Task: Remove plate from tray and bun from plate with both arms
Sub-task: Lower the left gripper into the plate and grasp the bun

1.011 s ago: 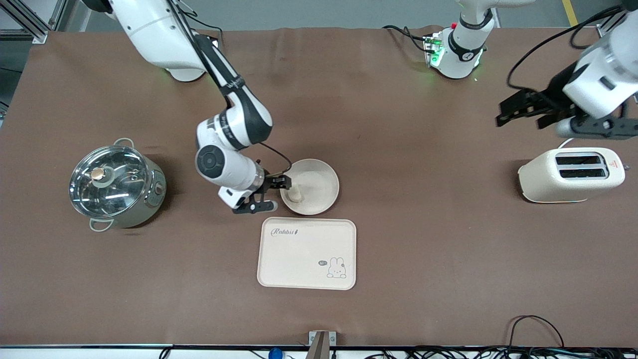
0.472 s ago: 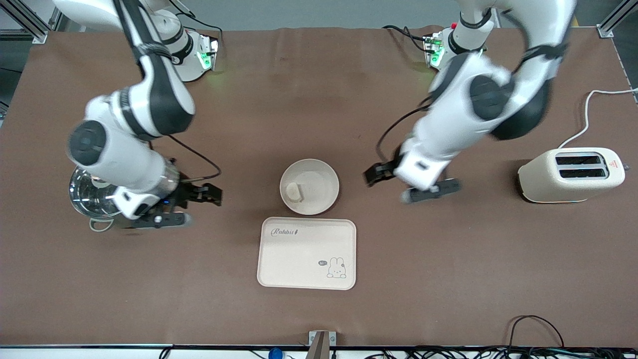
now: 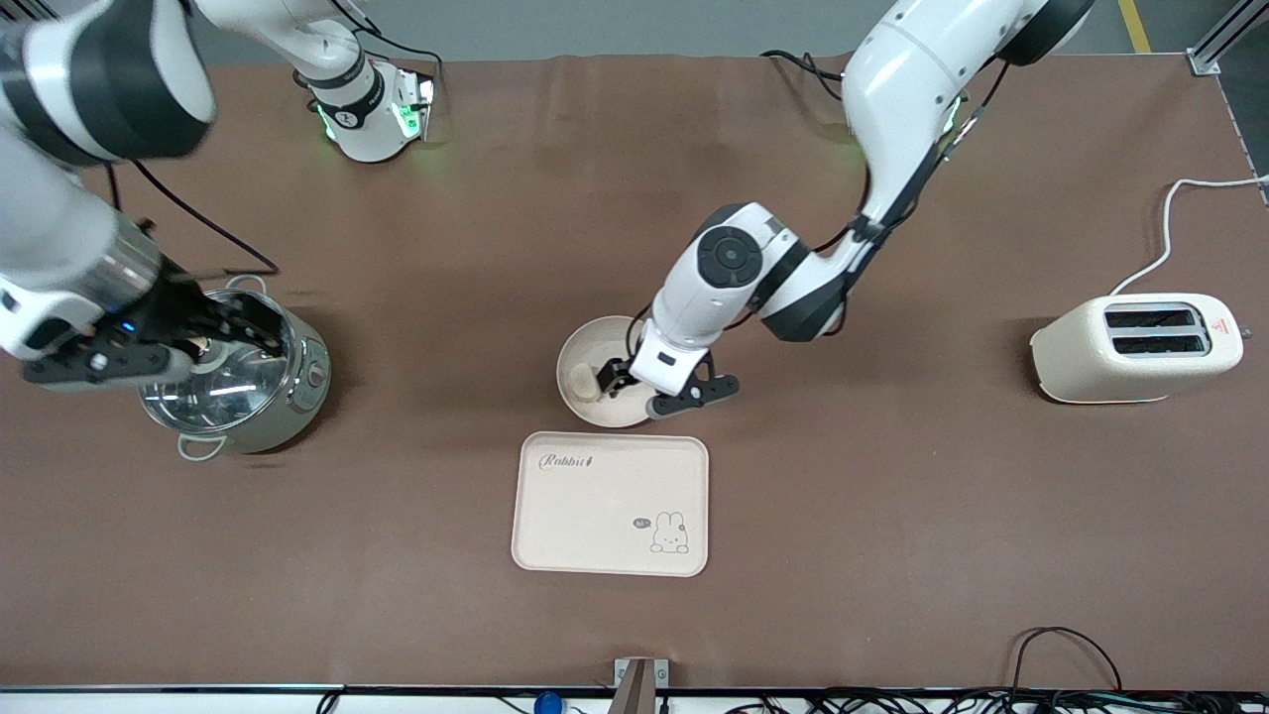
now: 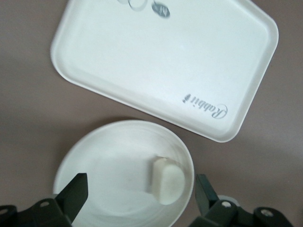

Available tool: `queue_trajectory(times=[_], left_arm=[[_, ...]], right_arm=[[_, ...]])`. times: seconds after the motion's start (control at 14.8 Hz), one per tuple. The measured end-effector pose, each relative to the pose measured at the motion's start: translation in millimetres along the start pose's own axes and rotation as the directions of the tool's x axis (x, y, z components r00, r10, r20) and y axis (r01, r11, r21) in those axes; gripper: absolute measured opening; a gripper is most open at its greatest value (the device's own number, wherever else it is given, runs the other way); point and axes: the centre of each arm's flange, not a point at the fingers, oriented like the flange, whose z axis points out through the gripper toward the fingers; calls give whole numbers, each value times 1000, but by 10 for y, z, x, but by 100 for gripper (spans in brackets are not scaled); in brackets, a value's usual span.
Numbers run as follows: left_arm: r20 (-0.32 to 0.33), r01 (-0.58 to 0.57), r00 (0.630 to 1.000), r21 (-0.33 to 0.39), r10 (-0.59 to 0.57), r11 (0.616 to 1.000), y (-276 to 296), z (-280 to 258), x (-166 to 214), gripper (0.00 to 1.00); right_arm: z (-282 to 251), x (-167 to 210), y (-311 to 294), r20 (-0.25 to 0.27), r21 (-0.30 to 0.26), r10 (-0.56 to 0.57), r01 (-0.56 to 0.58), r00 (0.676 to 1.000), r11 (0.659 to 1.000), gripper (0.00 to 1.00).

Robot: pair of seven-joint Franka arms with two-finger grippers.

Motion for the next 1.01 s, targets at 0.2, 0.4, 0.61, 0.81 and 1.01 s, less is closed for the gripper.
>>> queue_trajectory(times=[0.2, 0.4, 0.61, 0.81, 1.01], left_arm=[[5, 45, 999, -49, -45, 998, 54, 311, -218, 100], [-5, 40, 999, -50, -41, 998, 49, 607, -422, 100], [-28, 49, 998, -53, -50, 997, 34, 782, -516, 100], [-33, 69, 997, -82, -71, 994, 27, 886, -515, 91], [-32, 70, 997, -88, -73, 994, 44, 928, -520, 77]], right_arm=[[-301, -309, 286, 47, 8, -15, 14, 999, 1000, 100], [-520, -620, 482, 65, 15, -14, 13, 998, 1000, 100], [-591, -760, 635, 76, 18, -17, 16, 997, 1000, 100], [-573, -776, 700, 82, 18, -15, 13, 996, 1000, 100], [-575, -776, 690, 82, 18, -17, 16, 996, 1000, 100]])
